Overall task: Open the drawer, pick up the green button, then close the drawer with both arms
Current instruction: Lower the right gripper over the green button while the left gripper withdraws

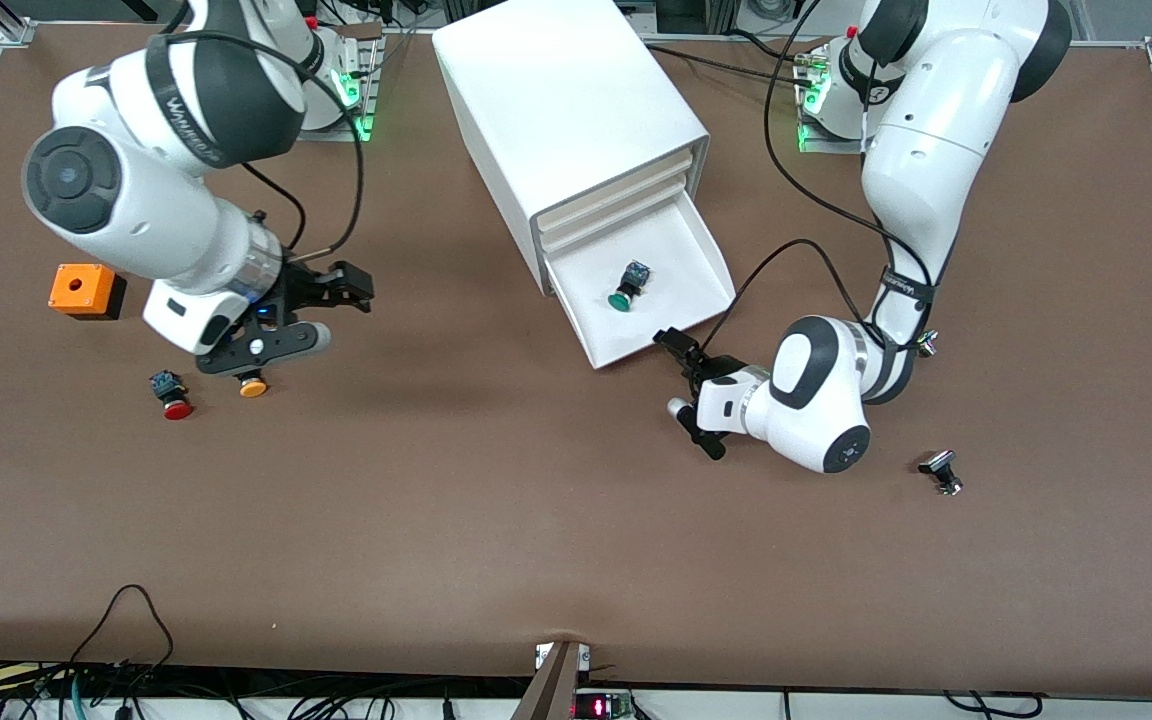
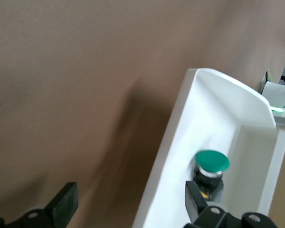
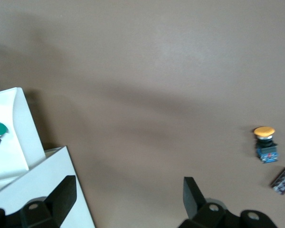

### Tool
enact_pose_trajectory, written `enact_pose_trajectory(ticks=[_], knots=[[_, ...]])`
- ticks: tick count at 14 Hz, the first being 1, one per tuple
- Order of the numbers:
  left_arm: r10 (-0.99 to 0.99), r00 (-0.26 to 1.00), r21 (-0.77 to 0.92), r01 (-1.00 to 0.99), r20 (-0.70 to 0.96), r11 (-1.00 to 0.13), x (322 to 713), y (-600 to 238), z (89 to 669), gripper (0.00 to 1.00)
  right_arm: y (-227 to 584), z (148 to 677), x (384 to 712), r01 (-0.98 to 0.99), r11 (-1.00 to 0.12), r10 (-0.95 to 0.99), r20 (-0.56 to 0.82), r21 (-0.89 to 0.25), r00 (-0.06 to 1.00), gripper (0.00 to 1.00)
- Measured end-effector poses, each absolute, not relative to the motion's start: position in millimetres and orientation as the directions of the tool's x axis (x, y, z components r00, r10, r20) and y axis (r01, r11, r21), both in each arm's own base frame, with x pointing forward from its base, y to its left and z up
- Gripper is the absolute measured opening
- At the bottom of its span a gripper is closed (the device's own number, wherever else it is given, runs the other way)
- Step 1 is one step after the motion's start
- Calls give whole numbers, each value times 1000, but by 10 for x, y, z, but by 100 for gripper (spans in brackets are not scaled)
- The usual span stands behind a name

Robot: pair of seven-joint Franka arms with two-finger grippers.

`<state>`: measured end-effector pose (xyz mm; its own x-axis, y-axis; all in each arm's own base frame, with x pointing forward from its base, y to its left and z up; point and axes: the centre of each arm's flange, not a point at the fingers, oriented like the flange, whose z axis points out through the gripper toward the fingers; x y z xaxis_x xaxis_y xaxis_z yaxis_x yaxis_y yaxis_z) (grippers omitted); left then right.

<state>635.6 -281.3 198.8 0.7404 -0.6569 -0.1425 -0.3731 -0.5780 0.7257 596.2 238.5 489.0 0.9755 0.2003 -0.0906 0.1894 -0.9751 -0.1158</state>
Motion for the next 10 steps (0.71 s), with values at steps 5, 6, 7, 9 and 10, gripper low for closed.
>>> enact_pose_trajectory(ticks=[5, 6, 7, 9, 10], knots=[[-654, 728, 661, -388, -207, -642, 6438, -2443, 2554, 99, 2943, 4780, 5848, 80, -991, 87, -64, -108, 994, 100], [-628, 743, 637, -371, -233, -676, 6456, -2358, 2737, 99, 3056, 4746, 5832, 51, -993, 57, -55, -111, 997, 100], [-601, 755, 620, -344, -264, -705, 6457, -2266, 2904, 99, 3170, 4711, 5811, 23, -993, 28, -47, -114, 998, 99], [-563, 766, 587, -312, -309, -747, 6459, -2010, 3208, 99, 3434, 4644, 5754, -38, -991, -33, -37, -128, 999, 99], [-551, 774, 569, -311, -313, -761, 6473, -1864, 3354, 99, 3603, 4624, 5720, -74, -988, -69, -38, -136, 997, 99]])
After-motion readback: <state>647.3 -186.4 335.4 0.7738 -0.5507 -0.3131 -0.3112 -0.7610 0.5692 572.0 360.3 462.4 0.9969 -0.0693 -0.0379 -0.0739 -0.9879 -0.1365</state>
